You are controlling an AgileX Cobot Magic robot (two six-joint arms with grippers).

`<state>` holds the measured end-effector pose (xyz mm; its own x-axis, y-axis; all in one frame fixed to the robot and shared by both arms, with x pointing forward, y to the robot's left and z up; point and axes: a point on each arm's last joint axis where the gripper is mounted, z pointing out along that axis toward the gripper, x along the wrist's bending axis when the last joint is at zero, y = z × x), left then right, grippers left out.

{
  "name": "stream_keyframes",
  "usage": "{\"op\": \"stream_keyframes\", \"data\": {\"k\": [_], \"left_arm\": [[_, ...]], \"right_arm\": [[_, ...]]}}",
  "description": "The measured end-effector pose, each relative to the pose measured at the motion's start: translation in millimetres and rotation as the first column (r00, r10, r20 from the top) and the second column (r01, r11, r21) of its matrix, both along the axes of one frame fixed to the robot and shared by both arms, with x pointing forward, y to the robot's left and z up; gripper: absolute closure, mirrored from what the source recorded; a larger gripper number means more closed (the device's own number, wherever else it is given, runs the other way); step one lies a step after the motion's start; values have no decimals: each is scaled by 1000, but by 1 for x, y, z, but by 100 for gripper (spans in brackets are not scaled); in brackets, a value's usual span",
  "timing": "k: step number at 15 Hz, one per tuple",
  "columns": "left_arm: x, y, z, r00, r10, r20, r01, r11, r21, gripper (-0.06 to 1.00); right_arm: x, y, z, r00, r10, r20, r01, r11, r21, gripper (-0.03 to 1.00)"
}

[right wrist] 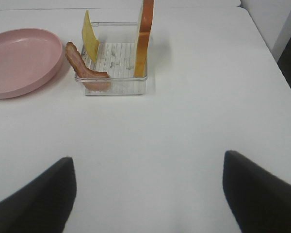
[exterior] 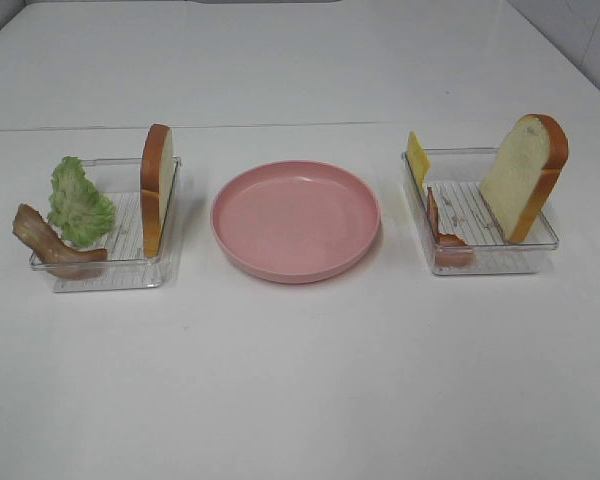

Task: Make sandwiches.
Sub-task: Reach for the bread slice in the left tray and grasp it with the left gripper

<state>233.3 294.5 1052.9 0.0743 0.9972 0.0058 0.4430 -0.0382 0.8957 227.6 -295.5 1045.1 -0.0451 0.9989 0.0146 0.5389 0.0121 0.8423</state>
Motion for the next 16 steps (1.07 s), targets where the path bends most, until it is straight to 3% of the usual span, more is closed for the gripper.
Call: {"op": "stream_keyframes", "data": {"k": [16], "left_arm": [[0, 0, 0, 1000, 0, 0, 0, 1000, 0, 23]], "right_arm": [[0, 0, 0, 1000, 0, 0, 0, 1000, 0, 19]]}}
